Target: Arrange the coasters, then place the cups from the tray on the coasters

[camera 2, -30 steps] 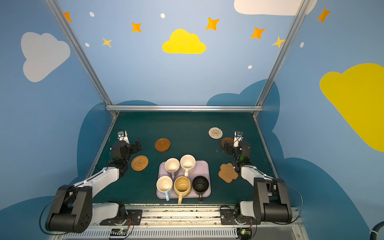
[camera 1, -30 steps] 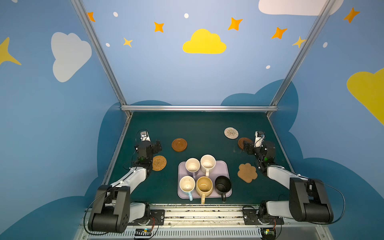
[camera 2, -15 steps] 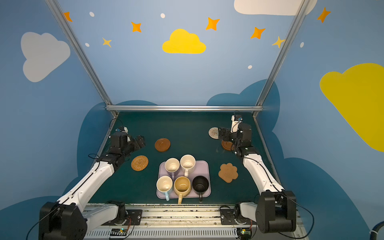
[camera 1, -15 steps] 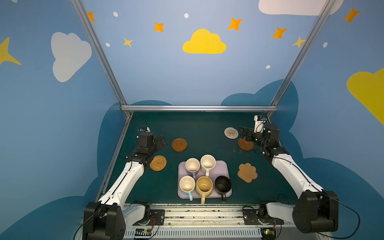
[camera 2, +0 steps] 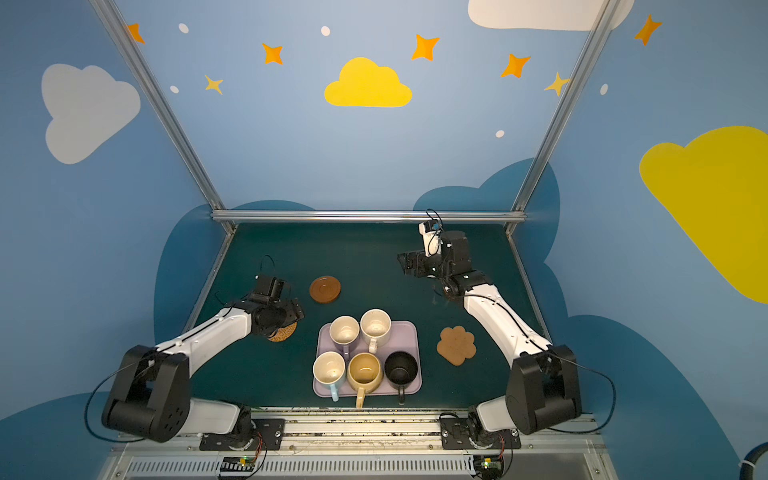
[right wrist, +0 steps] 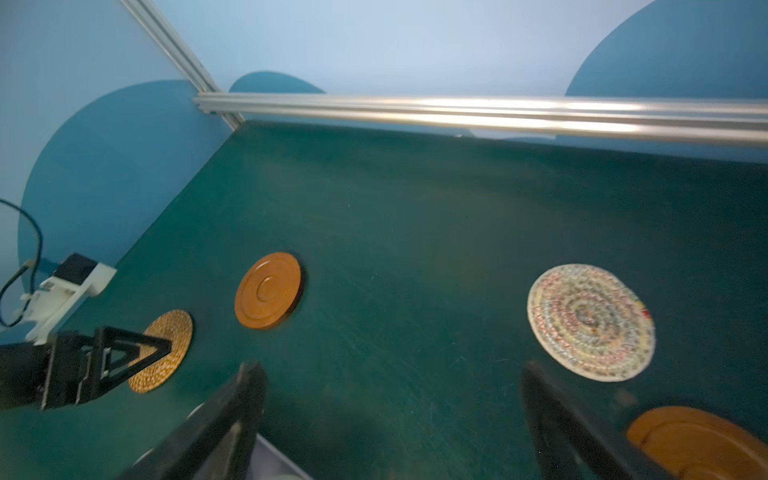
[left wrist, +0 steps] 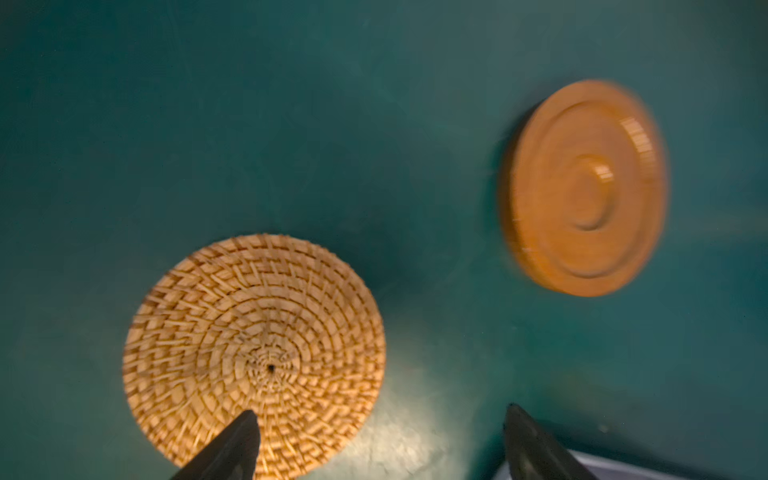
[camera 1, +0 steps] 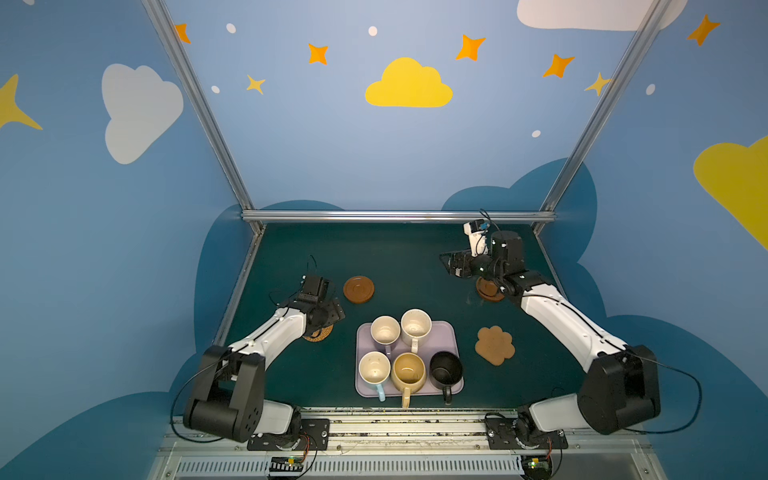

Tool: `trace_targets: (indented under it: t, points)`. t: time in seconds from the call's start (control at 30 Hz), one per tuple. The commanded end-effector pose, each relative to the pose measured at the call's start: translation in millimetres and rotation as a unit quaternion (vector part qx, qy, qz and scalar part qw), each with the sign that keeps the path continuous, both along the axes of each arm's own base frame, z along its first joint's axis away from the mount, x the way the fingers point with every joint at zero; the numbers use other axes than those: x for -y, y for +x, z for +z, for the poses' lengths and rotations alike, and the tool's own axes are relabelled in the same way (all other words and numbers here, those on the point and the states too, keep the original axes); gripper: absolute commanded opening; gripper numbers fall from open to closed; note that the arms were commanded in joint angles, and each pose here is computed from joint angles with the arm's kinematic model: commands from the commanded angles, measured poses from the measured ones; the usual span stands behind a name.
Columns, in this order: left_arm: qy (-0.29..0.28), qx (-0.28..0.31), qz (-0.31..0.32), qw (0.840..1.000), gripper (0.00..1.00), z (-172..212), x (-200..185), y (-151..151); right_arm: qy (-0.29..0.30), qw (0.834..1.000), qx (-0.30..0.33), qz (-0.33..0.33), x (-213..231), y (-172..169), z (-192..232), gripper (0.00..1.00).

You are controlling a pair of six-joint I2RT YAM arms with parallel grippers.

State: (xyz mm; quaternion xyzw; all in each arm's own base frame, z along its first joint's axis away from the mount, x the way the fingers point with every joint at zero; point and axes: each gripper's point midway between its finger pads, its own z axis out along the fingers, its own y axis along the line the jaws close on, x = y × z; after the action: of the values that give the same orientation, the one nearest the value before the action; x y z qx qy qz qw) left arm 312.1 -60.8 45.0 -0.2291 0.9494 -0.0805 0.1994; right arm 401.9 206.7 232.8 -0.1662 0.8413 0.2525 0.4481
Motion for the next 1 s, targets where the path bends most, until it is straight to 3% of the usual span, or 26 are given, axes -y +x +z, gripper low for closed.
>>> trace_targets:
  t: [0.0,0.17,0.3,0.47,0.57,0.7,0.97]
  points:
    - [-0.007,-0.002,0.021,1.0,0.85,-1,3,11,-0.008,0.999,-0.012,0.044,-24,-7,-1,0.95]
    - [-0.004,-0.026,0.04,0.999,0.76,-18,1,15,-0.013,0.998,-0.017,0.062,-40,-8,-5,0.94]
    - [0.044,-0.036,0.065,0.996,0.67,-23,-16,12,-0.012,0.997,-0.023,0.072,-46,-5,-7,0.94]
    - [0.084,-0.034,0.078,0.993,0.7,-16,-32,7,-0.009,0.997,-0.027,0.075,-50,-2,-7,0.94]
    - [0.071,-0.053,0.077,0.993,0.74,-29,-27,6,-0.007,0.997,-0.024,0.073,-52,3,-6,0.94]
    - [0.03,-0.071,0.076,0.994,0.72,-49,-18,9,-0.001,0.997,-0.031,0.075,-56,5,-8,0.94]
    - [0.043,-0.066,0.056,0.995,0.64,-49,-15,31,-0.009,0.996,-0.038,0.075,-56,7,-15,0.94]
